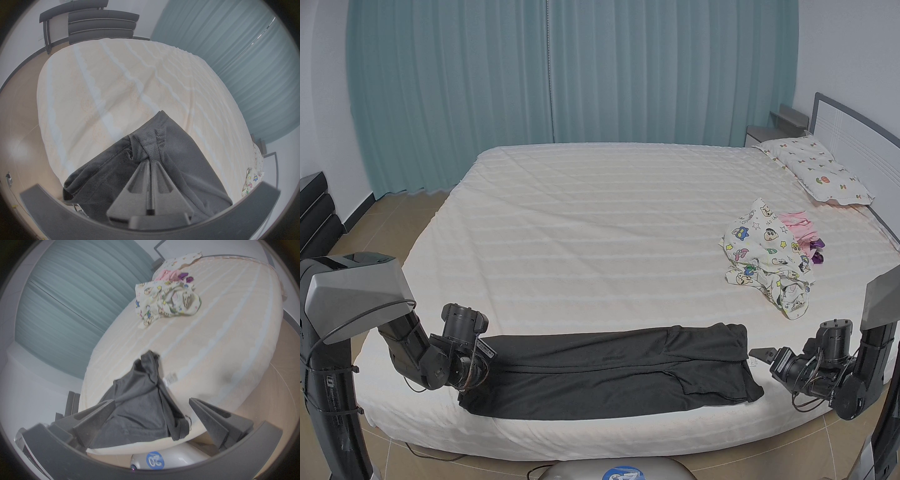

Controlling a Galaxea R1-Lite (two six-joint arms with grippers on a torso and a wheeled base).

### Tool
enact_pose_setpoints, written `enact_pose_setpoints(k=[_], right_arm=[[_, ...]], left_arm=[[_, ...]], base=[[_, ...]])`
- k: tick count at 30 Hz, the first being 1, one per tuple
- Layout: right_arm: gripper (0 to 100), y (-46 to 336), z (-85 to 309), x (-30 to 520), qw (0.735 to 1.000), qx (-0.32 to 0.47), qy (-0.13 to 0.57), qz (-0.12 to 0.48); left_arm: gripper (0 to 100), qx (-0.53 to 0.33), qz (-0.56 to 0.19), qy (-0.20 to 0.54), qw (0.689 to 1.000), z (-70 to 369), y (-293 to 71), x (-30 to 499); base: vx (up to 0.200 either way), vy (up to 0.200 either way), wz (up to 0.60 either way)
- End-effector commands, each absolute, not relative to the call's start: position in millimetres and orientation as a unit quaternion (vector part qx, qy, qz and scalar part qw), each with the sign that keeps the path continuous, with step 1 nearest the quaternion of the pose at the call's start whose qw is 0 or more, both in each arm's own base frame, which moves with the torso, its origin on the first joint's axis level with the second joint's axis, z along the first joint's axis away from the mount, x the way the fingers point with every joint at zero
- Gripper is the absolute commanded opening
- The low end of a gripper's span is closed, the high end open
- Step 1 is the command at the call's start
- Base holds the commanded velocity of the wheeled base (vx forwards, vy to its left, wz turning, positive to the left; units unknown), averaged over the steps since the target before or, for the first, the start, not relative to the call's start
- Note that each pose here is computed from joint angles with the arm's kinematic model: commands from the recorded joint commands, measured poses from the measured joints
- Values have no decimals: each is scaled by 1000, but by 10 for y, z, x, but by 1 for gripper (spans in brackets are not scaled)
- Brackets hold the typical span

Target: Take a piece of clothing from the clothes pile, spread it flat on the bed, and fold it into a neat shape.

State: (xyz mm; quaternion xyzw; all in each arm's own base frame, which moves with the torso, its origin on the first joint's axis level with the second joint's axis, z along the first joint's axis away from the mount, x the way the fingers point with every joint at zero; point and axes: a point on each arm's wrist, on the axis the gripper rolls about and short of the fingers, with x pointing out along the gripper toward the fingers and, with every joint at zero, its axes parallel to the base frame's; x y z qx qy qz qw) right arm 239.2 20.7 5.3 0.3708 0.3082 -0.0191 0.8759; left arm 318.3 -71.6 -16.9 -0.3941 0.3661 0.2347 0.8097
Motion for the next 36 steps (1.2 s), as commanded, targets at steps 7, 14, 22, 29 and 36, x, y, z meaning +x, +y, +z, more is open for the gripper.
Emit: enact_pose_setpoints(k=[7,14,22,29,36], right_arm=[[100,383,190,2545,869,407,281,20],[100,638,-6,2756,849,423,316,32],[100,875,-2,3033,819,444,363,11],[100,905,-74,3200,821,445,357,-16],[100,916,-82,3261,821,443,360,-19]], left_arm=[[0,-422,224,346,808,3,-713,3175],[0,-429,223,339,807,42,-700,3184],[0,-438,222,326,808,74,-668,3204],[0,-450,217,313,808,127,-664,3208],[0,-449,219,315,807,109,-663,3205]], base=[[0,0,0],[0,0,0],[0,0,0],[0,0,0],[0,0,0]])
